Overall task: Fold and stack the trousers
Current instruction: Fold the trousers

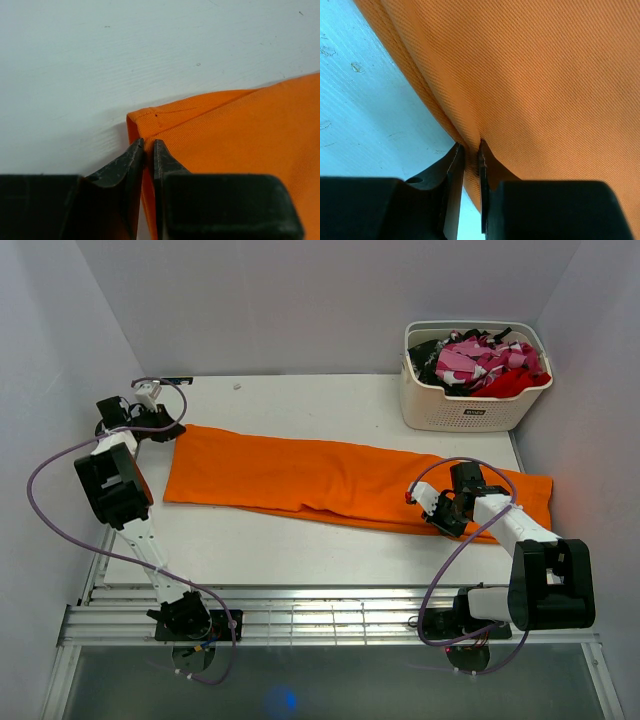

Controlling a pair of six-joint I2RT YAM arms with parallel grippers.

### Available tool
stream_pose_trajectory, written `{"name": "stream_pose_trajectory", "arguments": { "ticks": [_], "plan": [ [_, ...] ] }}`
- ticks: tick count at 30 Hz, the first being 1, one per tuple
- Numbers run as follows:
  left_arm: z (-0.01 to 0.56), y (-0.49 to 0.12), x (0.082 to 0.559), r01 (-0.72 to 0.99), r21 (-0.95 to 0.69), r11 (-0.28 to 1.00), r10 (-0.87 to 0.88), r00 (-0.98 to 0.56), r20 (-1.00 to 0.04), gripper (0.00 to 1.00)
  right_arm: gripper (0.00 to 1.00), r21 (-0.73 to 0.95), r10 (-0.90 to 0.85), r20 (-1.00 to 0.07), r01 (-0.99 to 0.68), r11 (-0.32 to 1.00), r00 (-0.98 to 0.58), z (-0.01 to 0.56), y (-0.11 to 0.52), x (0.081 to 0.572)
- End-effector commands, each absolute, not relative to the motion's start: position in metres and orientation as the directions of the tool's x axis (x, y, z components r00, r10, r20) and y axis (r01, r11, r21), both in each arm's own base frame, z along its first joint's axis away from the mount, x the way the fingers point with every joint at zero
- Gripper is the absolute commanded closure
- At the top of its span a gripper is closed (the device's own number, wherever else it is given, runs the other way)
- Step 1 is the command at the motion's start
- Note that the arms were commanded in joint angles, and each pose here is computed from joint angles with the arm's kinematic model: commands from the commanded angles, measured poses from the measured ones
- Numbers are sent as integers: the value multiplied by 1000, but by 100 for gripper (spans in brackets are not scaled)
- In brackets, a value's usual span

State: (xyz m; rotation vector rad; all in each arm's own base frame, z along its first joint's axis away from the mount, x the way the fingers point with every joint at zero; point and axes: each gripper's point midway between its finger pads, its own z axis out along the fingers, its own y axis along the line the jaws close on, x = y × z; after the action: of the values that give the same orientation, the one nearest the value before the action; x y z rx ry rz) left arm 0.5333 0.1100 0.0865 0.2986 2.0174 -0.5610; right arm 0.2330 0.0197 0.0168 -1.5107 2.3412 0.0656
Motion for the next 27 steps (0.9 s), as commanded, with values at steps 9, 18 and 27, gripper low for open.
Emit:
{"name": "stream_pose_trajectory", "arguments": {
  "ticks": [9, 18, 27],
  "plan": [
    [92, 126, 545, 411, -236, 880, -12, -478, -878, 79, 89, -51, -889, -194, -901, 431, -414, -3, 4, 199],
    [87, 128, 547, 403, -249, 881, -21, -493, -870, 92, 90, -46, -888, -198, -901, 431, -415, -2, 6, 199],
    [85, 129, 551, 387, -255, 886, -30, -502, -865, 64, 91, -40, -888, -197, -901, 431, -416, -3, 6, 198]
  ]
}}
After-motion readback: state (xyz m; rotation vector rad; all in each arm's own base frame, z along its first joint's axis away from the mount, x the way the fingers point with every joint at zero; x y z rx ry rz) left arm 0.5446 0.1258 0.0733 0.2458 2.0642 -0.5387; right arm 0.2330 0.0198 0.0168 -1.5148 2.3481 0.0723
